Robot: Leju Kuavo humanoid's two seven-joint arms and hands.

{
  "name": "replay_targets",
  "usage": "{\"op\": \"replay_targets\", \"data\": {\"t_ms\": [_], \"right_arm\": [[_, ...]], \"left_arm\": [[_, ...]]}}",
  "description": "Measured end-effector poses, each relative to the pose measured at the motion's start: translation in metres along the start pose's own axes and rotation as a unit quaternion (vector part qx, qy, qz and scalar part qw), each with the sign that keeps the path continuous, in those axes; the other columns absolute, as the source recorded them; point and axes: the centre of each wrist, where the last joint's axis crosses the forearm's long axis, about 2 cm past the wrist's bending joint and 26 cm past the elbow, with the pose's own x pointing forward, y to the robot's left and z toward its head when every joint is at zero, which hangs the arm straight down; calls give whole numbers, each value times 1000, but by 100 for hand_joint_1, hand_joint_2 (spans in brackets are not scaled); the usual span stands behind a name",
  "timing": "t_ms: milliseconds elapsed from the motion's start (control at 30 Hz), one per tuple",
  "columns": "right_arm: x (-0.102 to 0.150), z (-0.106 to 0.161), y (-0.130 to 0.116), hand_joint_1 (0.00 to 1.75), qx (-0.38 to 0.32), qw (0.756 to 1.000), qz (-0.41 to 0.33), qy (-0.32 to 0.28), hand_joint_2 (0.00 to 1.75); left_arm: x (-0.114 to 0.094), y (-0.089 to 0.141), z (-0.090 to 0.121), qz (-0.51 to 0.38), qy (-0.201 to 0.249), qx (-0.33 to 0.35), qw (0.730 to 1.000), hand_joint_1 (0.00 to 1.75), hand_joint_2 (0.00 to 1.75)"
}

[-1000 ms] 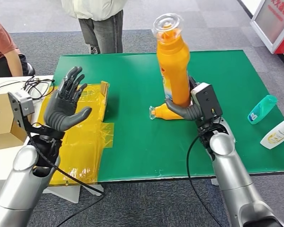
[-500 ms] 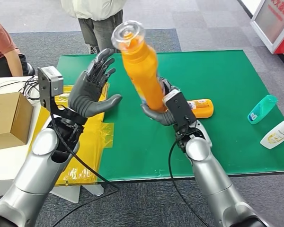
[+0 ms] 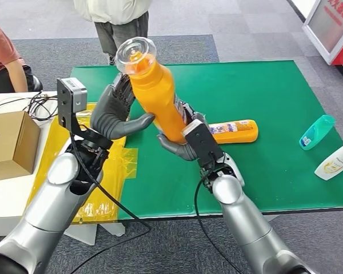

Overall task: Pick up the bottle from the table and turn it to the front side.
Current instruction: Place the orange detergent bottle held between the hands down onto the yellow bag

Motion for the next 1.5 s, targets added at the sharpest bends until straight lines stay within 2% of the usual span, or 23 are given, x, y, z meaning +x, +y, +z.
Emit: {"op": "replay_targets", "data": {"t_ms": [267,633,933,1067,1500], "right_arm": [[8,13,20,175,5,1000,0,-16,175],[16,11,33,175,15,999,10,-31,175],[14,8,35,175,6,999,24,-31,175],[14,8,36,175,-2,999,37,-38,175],[16,9,38,175,-9,997,55,-48,175]], "left_arm": [[-1,-6,-1,-5,-3,8,1000,0,175],[-3,-30,-6,7,0,-9,1000,0,175],[-6,-34,-7,49,22,-27,998,0,175],[-7,-34,-7,59,25,-29,998,175,175],[-7,-33,-9,60,27,-22,998,175,175]]}}
